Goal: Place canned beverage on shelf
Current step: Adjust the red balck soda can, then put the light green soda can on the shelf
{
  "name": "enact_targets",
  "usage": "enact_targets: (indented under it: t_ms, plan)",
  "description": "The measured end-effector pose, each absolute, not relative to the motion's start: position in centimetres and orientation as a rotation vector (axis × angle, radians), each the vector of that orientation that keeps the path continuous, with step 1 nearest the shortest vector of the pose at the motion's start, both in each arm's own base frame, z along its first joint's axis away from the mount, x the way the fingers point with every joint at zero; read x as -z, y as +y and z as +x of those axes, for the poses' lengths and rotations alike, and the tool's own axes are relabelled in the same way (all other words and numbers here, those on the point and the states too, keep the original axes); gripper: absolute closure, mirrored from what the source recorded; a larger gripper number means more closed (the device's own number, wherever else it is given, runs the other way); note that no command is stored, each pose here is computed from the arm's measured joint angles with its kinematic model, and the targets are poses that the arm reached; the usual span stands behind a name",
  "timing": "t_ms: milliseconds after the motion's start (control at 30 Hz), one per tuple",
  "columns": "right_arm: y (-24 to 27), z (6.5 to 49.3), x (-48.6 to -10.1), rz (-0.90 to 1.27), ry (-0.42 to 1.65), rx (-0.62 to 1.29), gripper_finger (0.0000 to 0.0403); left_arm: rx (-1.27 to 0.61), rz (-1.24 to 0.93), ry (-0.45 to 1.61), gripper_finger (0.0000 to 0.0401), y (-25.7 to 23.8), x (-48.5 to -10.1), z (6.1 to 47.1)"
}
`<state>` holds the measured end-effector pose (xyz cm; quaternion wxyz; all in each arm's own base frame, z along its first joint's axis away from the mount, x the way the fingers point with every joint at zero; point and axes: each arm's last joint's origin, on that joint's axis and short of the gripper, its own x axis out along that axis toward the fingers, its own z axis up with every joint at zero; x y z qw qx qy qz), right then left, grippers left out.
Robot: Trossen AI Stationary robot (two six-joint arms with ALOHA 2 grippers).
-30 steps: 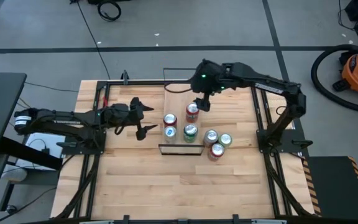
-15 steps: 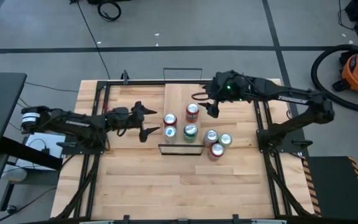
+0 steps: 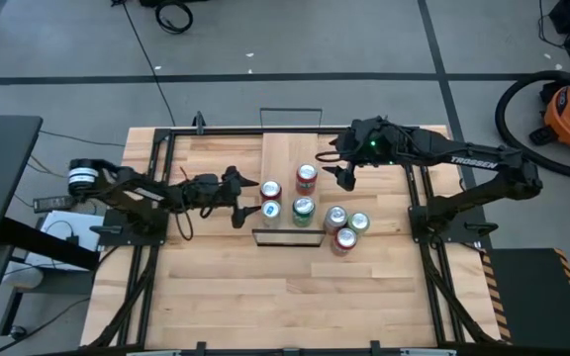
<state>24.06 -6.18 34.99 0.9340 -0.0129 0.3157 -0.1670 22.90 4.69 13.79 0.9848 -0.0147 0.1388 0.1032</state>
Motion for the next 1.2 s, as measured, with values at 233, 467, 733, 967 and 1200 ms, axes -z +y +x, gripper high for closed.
enact_targets:
  t_ms: [233, 467, 733, 967, 1200]
  plan:
    - [-6.2, 24.1, -34.9, -0.026, 0.651, 0.341, 0.0038, -0.236, -0.052, 0.242, 0.0013, 5.5, -12.7, 23.4]
    - [-6.2, 24.1, -34.7, -0.018, 0.669, 0.333, 0.0038, -0.280, -0.068, 0.229, 0.0013, 6.5, -12.1, 23.5]
    - [-6.1, 23.8, -34.3, 0.008, 0.719, 0.338, 0.0038, -0.281, -0.063, 0.223, 0.0013, 6.5, -12.2, 23.5]
    - [-5.6, 23.3, -33.3, 0.089, 0.799, 0.339, 0.0038, -0.241, -0.071, 0.257, 0.0013, 6.1, -12.3, 23.3]
    - [-4.5, 23.0, -30.0, 0.150, 0.925, 0.309, 0.0038, -0.243, -0.051, 0.270, 0.0013, 5.9, -13.9, 22.6]
